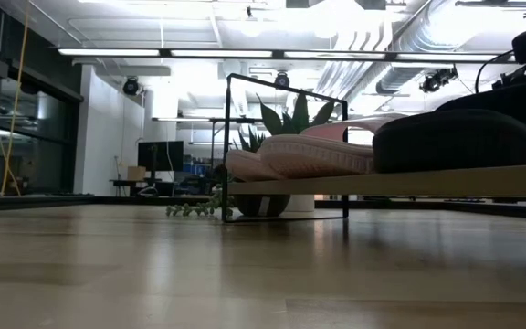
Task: Pick and place slides into the shelf
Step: Put the black slipper on the shelf
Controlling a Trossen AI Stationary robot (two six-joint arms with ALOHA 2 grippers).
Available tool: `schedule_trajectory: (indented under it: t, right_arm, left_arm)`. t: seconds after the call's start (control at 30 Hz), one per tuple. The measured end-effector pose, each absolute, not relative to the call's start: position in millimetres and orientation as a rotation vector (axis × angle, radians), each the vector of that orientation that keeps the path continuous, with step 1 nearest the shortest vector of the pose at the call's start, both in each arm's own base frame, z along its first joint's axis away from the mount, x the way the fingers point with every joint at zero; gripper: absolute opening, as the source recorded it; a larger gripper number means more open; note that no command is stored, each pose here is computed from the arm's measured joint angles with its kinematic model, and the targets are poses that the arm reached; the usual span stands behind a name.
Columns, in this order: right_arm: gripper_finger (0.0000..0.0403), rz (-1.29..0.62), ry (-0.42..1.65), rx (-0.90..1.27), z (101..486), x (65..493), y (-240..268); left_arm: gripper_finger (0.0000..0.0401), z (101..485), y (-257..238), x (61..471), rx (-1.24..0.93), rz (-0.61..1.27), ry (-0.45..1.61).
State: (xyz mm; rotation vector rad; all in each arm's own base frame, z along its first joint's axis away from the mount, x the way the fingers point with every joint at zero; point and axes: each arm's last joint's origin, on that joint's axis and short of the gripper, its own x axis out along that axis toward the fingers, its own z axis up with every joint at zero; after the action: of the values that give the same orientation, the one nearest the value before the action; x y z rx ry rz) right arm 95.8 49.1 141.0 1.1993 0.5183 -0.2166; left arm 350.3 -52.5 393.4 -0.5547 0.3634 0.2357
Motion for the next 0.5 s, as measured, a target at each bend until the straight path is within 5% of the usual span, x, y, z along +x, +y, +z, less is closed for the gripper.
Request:
schedule_trajectory:
  t: [0.5]
  right_arm:
    - [0.0161,-0.311,0.498,1.171,140.0,93.4,45.3]
  left_arm:
    - [0.0154,393.2,-52.5,350.2,-0.555,0.237,0.365]
